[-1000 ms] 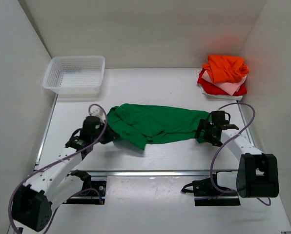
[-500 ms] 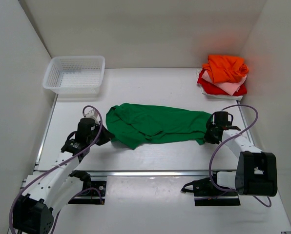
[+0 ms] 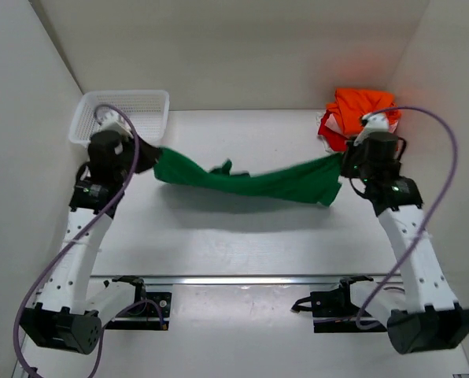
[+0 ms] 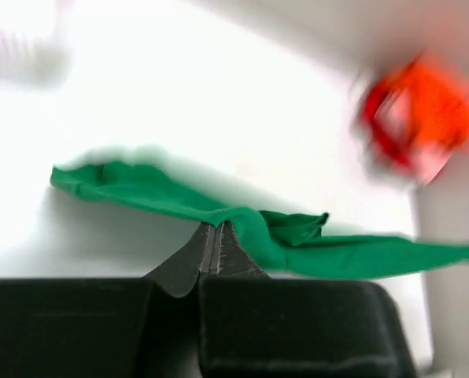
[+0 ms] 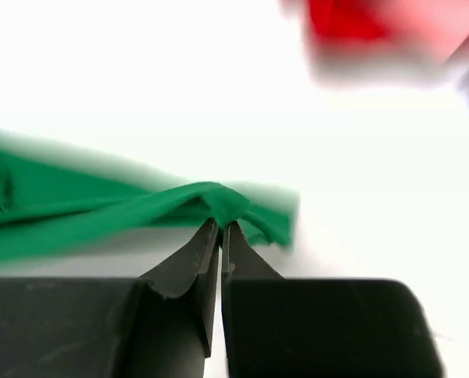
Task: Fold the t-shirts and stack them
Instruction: Flatten out the tshirt
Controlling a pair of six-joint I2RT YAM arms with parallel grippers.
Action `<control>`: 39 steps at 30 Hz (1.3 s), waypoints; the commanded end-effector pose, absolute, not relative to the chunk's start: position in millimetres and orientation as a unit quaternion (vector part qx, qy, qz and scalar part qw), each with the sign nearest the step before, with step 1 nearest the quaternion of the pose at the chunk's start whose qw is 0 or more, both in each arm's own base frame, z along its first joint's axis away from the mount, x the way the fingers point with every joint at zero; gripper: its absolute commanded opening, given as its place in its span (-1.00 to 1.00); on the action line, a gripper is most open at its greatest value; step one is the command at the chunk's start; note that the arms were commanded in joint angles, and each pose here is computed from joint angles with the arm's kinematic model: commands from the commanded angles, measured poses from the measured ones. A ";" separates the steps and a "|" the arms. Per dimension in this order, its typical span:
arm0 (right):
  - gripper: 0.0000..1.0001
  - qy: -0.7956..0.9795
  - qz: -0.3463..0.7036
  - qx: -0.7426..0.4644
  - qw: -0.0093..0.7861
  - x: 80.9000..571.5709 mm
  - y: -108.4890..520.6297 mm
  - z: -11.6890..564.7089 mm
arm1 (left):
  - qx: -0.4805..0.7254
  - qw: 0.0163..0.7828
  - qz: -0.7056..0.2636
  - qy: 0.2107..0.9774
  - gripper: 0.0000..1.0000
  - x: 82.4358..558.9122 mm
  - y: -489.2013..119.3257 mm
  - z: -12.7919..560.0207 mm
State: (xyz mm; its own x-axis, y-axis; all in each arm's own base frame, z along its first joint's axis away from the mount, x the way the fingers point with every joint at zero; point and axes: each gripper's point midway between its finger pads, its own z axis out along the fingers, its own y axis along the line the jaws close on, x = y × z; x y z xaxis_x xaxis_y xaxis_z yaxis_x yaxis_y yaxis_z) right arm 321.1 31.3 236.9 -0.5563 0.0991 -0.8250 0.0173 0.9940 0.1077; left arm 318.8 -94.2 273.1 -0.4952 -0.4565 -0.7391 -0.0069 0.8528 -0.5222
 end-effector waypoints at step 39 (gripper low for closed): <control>-1.00 0.712 0.051 -0.108 0.692 529.9 48.2 471.1 | -0.071 0.692 -0.307 0.650 -1.00 542.0 -74.3 527.8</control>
State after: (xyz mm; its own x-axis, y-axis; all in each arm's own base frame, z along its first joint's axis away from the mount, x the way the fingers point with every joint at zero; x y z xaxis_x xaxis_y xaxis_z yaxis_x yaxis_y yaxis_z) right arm 554.4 41.3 309.1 -0.4013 -0.0748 -0.9129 -0.2042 0.9789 0.0096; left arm 594.4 -83.9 372.8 -0.3219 -0.4568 -0.8293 0.1340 0.8451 -0.5175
